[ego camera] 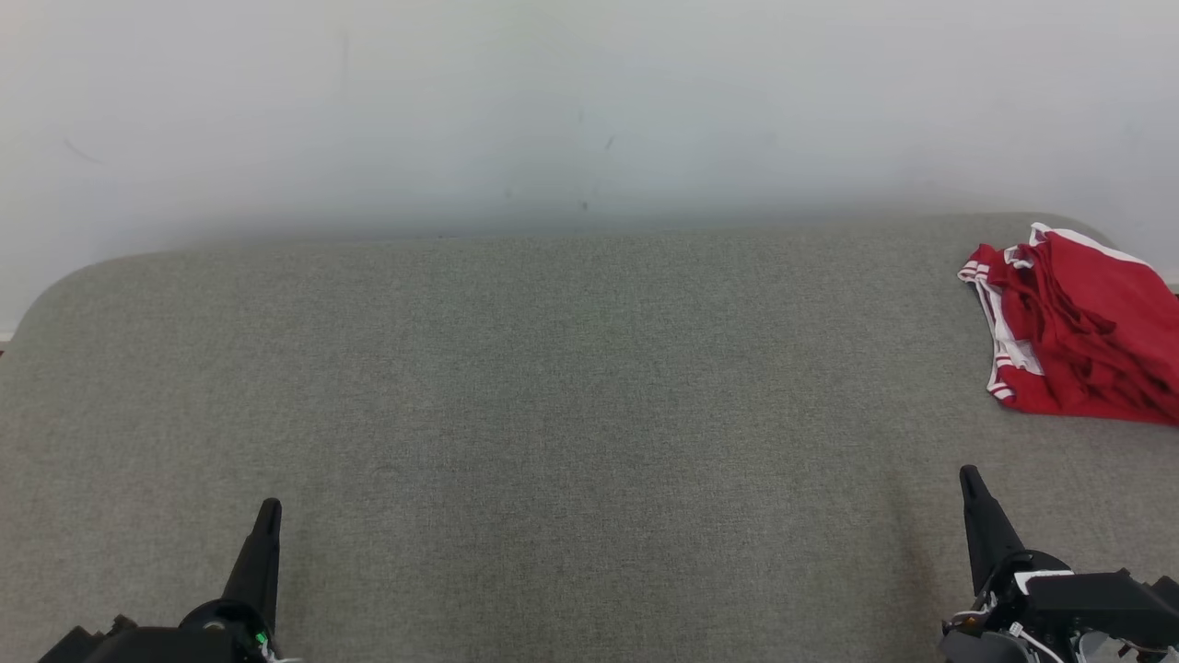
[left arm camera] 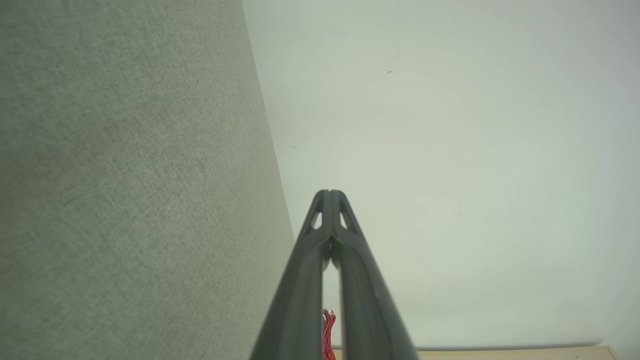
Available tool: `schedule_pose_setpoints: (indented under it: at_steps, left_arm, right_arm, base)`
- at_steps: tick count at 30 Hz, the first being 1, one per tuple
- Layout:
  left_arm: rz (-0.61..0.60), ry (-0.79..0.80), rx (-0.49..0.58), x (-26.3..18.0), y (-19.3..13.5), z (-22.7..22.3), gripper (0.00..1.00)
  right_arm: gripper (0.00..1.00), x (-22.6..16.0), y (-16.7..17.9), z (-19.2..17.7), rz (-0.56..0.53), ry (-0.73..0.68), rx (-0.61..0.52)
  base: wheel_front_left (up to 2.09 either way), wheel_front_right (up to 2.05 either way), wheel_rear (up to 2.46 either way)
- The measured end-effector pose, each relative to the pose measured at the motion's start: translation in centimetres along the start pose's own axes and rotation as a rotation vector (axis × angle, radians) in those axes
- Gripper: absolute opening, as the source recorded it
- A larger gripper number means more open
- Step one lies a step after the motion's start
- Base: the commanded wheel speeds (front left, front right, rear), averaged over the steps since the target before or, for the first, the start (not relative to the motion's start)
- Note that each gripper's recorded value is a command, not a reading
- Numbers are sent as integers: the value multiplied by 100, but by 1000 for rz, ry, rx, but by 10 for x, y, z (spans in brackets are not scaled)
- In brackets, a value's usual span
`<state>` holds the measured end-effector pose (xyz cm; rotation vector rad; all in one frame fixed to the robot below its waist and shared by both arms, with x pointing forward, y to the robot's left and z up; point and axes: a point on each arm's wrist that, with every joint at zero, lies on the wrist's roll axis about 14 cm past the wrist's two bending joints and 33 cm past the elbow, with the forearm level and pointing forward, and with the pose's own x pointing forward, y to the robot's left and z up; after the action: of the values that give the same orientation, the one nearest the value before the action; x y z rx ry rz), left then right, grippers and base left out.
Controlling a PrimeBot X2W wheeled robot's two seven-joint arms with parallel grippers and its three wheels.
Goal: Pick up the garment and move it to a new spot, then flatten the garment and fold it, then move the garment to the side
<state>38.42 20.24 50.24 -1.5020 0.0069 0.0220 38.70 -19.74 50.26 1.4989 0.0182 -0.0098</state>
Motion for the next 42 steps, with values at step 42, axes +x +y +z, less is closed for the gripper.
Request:
schedule_pose_setpoints:
  at_steps: [42]
  left_arm:
    - [-11, 11, -70, 3, -3, -3, 0]
  right_arm:
    - [0, 1, 2, 3, 11, -6, 74]
  base:
    - [0, 0, 0]
